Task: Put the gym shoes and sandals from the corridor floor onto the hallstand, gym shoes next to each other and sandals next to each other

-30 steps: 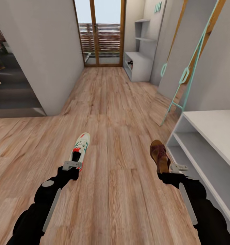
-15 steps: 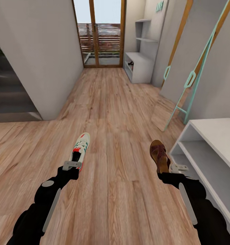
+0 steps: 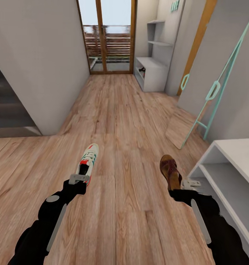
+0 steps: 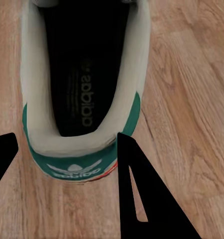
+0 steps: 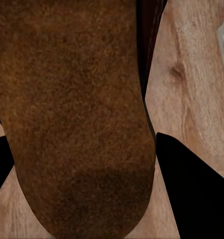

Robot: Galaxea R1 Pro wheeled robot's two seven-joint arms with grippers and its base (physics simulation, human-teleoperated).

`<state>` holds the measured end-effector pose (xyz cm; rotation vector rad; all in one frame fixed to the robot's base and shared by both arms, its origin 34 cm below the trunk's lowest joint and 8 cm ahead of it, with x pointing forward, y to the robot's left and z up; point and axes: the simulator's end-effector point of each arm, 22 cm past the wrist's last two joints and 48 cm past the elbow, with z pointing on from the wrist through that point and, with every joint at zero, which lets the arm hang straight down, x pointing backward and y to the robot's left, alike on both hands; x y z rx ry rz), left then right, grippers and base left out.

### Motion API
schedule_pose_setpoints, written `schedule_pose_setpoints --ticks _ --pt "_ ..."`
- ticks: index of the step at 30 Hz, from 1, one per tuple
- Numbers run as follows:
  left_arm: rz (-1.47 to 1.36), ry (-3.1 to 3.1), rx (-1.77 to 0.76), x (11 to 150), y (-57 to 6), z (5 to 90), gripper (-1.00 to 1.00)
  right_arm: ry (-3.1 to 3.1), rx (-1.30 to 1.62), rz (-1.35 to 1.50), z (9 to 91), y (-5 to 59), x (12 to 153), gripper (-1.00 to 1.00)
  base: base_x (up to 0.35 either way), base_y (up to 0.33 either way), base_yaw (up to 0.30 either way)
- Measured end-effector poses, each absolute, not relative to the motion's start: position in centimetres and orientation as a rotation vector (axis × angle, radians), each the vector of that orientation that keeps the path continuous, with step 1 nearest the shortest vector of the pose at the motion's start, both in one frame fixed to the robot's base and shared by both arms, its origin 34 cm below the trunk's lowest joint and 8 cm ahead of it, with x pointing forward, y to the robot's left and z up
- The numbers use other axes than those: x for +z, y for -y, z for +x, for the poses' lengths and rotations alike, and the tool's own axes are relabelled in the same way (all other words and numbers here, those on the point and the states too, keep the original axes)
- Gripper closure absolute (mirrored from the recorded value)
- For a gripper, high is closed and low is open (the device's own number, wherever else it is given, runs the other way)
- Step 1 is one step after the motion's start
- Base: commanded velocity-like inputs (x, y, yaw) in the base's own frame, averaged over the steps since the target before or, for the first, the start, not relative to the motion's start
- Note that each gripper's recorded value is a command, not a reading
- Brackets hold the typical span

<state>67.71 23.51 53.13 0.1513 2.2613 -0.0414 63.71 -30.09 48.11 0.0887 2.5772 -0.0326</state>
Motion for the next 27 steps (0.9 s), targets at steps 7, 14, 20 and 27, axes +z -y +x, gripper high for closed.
schedule_pose_setpoints --ticks 7,14,20,27 --pt "0.157 -2.261 -0.042 53.1 -23.4 67.7 1.0 -2.585 -0.002 -0.032 63.6 26.7 47.9 1.0 0.334 0.0 0.0" --pt "0.158 -2.262 -0.041 53.1 -23.4 67.7 1.0 -2.584 -0.006 -0.036 63.6 26.7 47.9 1.0 0.334 0.0 0.0" --pt "0.158 -2.263 -0.04 53.1 -23.4 67.7 1.0 -2.585 -0.003 -0.038 63.6 26.6 47.8 1.0 0.334 0.004 0.0" --pt "0.157 -2.262 -0.039 53.1 -23.4 67.7 1.0 -2.586 0.0 -0.04 63.6 26.4 47.8 1.0 0.334 0.064 0.0"
